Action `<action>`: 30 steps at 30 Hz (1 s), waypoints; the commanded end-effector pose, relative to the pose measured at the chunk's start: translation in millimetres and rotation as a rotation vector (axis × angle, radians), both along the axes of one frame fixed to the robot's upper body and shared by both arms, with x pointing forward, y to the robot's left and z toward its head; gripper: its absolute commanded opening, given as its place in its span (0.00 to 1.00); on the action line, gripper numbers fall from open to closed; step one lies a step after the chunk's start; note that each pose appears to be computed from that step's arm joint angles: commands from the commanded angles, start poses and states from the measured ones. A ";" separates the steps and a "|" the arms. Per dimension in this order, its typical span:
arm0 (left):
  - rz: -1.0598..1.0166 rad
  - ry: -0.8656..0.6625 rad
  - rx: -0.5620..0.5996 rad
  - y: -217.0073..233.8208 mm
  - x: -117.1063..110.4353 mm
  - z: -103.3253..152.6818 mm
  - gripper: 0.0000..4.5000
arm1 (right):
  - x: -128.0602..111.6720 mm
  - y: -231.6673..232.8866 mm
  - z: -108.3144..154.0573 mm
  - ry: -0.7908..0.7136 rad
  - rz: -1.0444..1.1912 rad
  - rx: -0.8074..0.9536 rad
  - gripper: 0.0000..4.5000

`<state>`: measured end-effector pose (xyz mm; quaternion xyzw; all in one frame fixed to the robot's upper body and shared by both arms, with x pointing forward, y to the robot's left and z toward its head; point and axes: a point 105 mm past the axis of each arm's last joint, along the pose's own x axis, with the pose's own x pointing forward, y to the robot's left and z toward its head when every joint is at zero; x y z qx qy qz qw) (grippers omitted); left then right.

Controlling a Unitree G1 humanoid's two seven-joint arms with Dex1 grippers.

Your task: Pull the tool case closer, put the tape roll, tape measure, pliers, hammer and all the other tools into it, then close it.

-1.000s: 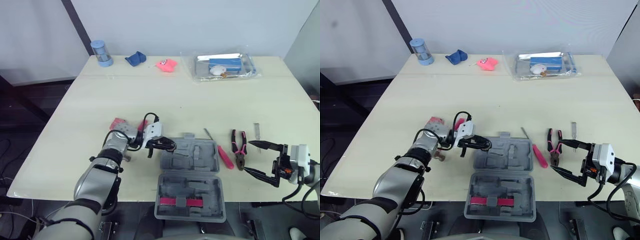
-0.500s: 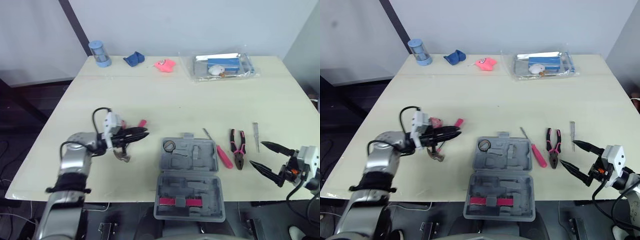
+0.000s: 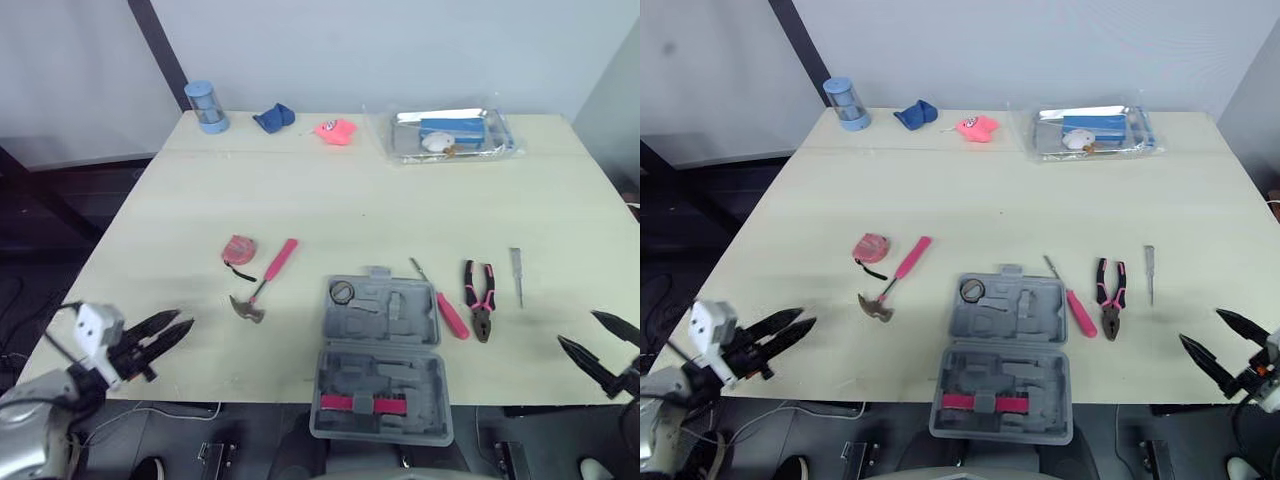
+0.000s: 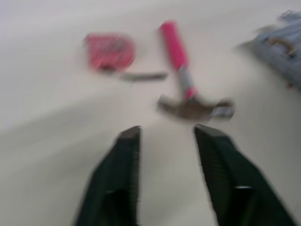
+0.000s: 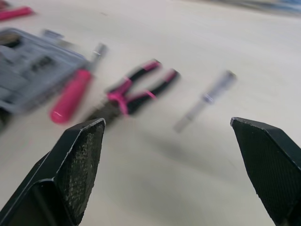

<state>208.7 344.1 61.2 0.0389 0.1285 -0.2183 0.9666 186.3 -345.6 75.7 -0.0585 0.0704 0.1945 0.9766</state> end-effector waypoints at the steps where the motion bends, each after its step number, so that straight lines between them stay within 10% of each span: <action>1: 0.080 -0.024 0.018 14.8 -6.5 -0.3 0.84 | -10.6 -20.4 4.6 -0.030 -0.077 -0.021 1.00; 3: 0.089 -0.016 0.023 16.2 -9.6 -3.1 0.97 | -15.4 -25.2 1.4 -0.017 -0.088 -0.028 1.00; 14: 0.060 -0.062 0.039 7.5 4.1 9.1 0.97 | -7.4 -7.9 7.5 -0.036 0.005 -0.051 1.00; 30: 0.272 -0.084 -0.052 -35.6 89.8 22.3 0.97 | 29.1 125.4 82.4 -0.236 0.583 0.007 1.00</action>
